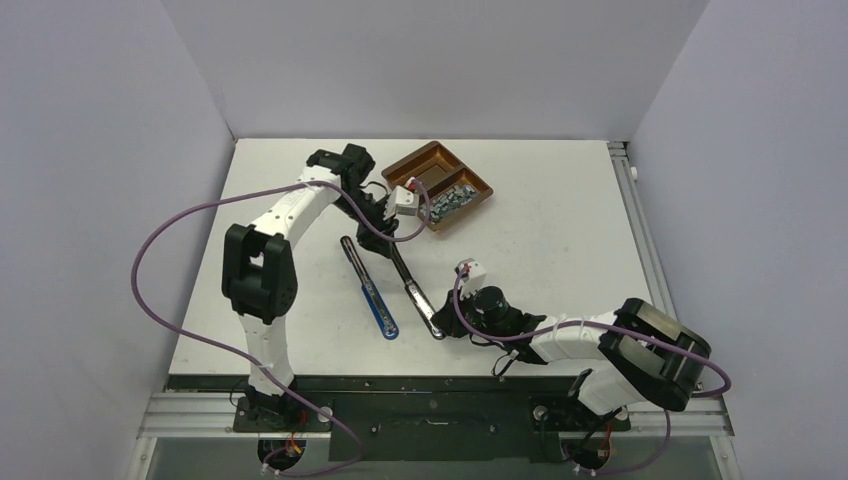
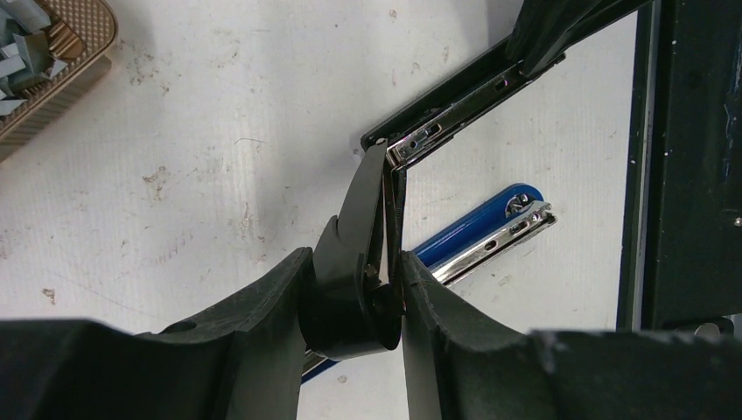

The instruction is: Load the staples into the stapler

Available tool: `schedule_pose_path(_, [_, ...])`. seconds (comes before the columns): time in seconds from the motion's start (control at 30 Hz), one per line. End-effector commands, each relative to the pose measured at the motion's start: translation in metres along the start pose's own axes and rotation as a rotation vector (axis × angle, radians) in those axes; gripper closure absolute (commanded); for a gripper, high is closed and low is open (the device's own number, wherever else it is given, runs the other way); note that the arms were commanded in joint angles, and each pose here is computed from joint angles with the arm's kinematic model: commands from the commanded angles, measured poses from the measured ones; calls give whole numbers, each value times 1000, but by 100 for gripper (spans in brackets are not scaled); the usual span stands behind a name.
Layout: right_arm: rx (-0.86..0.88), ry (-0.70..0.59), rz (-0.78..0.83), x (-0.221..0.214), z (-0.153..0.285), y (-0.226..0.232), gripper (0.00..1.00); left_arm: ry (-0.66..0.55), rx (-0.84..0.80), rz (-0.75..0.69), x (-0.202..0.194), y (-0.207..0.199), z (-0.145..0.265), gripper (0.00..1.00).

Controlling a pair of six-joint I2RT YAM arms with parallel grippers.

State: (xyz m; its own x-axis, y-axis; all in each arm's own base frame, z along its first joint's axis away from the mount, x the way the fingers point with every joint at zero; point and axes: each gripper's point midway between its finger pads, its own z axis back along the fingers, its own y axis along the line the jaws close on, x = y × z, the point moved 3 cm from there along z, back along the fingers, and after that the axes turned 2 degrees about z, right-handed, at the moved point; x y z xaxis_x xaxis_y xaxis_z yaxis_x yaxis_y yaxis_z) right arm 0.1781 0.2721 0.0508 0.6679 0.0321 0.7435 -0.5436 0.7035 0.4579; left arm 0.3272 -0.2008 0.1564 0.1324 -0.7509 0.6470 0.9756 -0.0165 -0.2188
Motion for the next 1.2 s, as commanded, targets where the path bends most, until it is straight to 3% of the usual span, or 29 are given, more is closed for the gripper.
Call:
schedule_pose_path(0.0, [-80,199,6,-51,13,-24,92,-15,137,-79,-3,38,9,82])
schedule_pose_path(0.23, [-76,200,-11,-55,12,-25,91,35,190,-102,-25,54,9,69])
schedule_pose_path(0.53, [-68,212,-20,-58,11,-24,91,48,276,-68,-38,76,18,64])
schedule_pose_path(0.67, [-66,210,-23,-58,12,-23,92,45,315,-65,-36,86,16,56])
schedule_pose_path(0.73, [-64,205,-22,-57,12,-23,91,35,338,-57,-35,90,14,46])
schedule_pose_path(0.83, [-64,206,-21,-57,11,-23,91,12,366,-42,-31,96,10,40])
schedule_pose_path(0.93, [-67,205,-20,-57,11,-23,91,-39,389,-5,-26,99,7,19])
schedule_pose_path(0.97, [-69,204,-23,-57,11,-24,91,-38,396,-8,-27,100,6,2])
schedule_pose_path(1.17, [-83,168,-22,-46,13,-22,89,-33,499,48,-30,109,24,4])
